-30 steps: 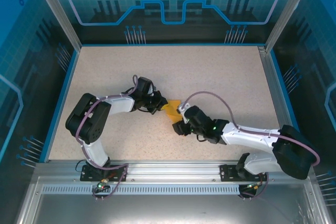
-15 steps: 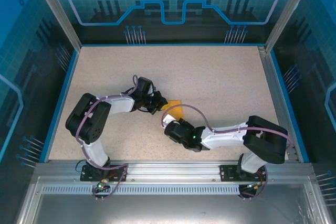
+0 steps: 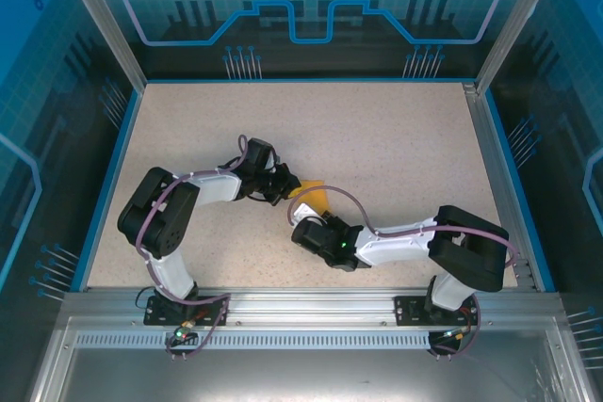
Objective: Fold a paper plane with a square sheet of paper (pick it up from the middle)
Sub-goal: Fold the wing for the fifth time at the center of the table.
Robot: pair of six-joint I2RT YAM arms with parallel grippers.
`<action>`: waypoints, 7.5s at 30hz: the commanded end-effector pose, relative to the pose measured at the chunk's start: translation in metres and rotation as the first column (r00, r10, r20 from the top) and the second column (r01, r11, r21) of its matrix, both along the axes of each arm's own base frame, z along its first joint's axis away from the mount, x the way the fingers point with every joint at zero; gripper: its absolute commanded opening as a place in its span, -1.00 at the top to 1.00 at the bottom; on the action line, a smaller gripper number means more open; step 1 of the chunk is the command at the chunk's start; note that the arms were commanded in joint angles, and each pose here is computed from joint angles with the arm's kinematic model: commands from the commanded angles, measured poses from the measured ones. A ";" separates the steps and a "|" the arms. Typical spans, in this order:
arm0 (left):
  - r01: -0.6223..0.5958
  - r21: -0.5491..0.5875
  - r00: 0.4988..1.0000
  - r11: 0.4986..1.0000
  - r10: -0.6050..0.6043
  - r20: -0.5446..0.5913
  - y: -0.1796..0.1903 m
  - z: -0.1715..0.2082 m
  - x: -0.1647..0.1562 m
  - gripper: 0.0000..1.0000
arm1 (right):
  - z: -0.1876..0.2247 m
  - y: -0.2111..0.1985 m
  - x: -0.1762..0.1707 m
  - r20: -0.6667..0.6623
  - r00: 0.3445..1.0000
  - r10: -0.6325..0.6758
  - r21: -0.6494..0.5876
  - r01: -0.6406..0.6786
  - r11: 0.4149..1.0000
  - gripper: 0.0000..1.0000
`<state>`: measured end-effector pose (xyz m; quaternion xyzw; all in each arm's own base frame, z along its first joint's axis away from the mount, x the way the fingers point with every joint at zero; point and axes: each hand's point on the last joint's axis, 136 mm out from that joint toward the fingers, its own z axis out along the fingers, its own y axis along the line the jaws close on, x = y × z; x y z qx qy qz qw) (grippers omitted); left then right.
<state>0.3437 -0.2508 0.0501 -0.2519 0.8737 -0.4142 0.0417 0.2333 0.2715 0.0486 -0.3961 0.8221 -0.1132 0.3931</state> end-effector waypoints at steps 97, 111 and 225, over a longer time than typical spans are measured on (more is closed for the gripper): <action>-0.015 0.103 0.989 0.995 0.029 -0.144 0.035 0.003 0.002 1.00 | -0.027 0.007 0.018 -0.229 0.960 0.159 0.278 -0.092 0.956 0.35; 0.001 0.093 0.985 0.996 0.015 -0.169 0.035 -0.004 0.002 1.00 | -0.023 0.012 0.023 -0.198 0.966 0.165 0.246 -0.113 0.963 0.66; 0.119 0.098 0.985 0.988 -0.130 0.115 -0.026 -0.015 -0.026 0.12 | -0.032 0.018 0.026 -0.820 0.548 0.165 0.520 0.592 0.616 0.63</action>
